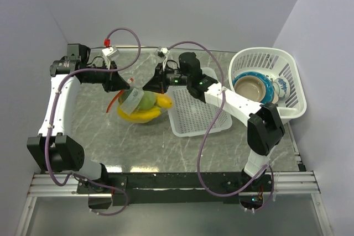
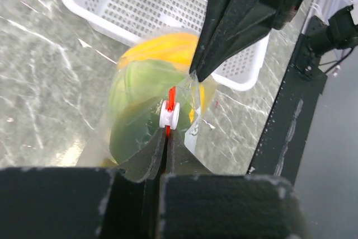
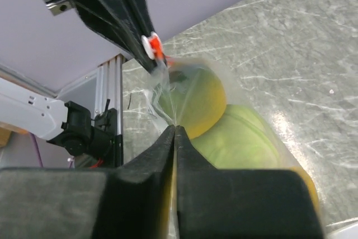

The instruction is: Open the zip-top bag and remove the fake food

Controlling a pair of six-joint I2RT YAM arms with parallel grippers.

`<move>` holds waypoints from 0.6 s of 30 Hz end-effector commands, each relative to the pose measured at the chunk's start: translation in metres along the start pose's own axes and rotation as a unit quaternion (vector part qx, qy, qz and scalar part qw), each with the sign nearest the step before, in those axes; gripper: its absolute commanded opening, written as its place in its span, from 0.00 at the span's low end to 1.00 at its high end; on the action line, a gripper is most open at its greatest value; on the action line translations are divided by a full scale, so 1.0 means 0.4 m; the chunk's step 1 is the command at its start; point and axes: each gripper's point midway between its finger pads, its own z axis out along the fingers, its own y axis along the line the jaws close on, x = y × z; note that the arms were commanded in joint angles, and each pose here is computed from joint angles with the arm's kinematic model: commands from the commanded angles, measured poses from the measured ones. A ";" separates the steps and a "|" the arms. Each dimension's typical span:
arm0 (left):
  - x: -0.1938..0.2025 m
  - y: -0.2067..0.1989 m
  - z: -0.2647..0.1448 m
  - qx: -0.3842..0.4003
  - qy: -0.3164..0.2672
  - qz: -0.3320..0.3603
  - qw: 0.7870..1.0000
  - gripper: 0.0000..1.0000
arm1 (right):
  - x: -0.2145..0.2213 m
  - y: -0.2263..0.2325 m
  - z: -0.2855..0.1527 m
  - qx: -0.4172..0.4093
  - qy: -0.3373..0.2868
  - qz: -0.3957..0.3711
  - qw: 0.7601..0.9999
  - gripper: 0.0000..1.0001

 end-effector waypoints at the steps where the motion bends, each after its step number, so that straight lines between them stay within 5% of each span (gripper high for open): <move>1: -0.058 -0.016 -0.036 -0.028 -0.031 0.044 0.998 0.01 | -0.083 0.031 -0.041 0.007 -0.033 -0.039 0.999 0.45; 4: -0.078 -0.039 -0.043 -0.011 -0.036 0.043 0.998 0.02 | -0.118 0.035 -0.039 0.007 -0.043 -0.051 0.998 0.79; 5: -0.075 -0.052 -0.044 0.000 -0.033 0.038 0.999 0.02 | -0.123 0.036 -0.035 0.004 -0.046 -0.051 0.998 0.82; 18: -0.078 -0.122 -0.046 0.060 -0.027 0.036 0.997 0.04 | -0.164 0.110 0.001 -0.073 -0.074 -0.111 0.988 0.96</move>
